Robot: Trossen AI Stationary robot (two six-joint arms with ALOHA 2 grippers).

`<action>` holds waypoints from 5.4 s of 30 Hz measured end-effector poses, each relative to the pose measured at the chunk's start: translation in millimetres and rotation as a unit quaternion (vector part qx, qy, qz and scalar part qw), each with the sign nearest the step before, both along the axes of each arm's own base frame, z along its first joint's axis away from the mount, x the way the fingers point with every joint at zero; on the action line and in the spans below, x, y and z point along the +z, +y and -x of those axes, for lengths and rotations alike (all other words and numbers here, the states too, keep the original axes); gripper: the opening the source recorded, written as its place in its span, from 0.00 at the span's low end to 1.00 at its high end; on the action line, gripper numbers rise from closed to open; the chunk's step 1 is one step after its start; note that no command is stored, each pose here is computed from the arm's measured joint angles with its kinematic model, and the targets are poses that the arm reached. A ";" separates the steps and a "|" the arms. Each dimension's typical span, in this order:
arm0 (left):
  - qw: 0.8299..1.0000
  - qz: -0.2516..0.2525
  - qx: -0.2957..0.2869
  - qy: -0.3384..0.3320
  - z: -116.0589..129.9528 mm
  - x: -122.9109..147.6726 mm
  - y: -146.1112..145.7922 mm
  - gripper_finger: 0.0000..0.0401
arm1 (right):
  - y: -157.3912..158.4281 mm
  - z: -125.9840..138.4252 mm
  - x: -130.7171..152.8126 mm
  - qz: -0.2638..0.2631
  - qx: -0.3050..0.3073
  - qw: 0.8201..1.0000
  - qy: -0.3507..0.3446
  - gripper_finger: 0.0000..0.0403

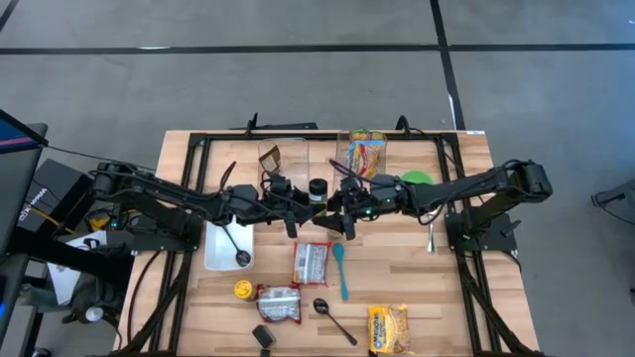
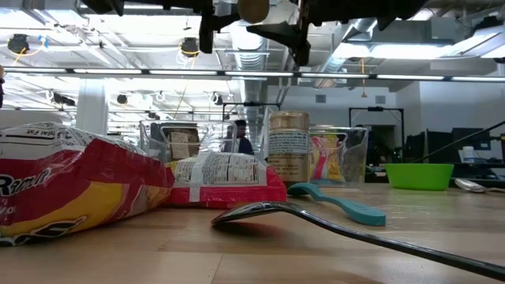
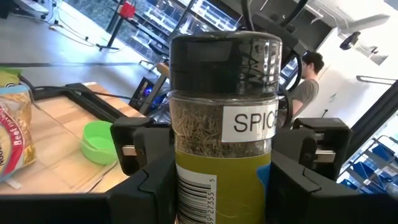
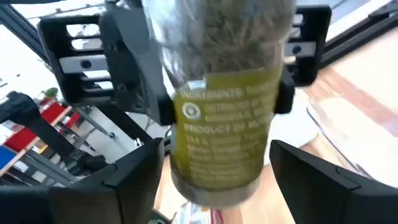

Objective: Pick & Place Food Item
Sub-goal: Put the light green seasoning bottle into the left transparent bin

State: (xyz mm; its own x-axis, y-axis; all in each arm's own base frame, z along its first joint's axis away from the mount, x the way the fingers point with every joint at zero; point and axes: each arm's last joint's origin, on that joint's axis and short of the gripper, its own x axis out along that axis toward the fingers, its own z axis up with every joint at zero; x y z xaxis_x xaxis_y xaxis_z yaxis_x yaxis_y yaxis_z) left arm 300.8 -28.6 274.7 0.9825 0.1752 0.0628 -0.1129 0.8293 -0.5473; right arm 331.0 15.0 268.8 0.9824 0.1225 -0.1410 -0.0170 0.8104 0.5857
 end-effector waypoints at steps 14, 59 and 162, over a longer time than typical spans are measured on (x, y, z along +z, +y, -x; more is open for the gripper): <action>1.000 0.002 0.001 -0.004 0.2 0.9 0.6 0.42 | -0.5 -0.9 0.9 0.001 -0.001 1.000 -0.008 0.71; 1.000 0.002 0.001 0.000 0.3 0.4 0.6 0.47 | -0.6 -1.0 2.2 0.009 -0.004 1.000 -0.016 0.44; 0.968 0.124 -0.191 0.105 -4.9 -7.7 40.7 0.68 | 3.8 7.9 -24.0 -0.074 0.119 0.980 0.141 0.42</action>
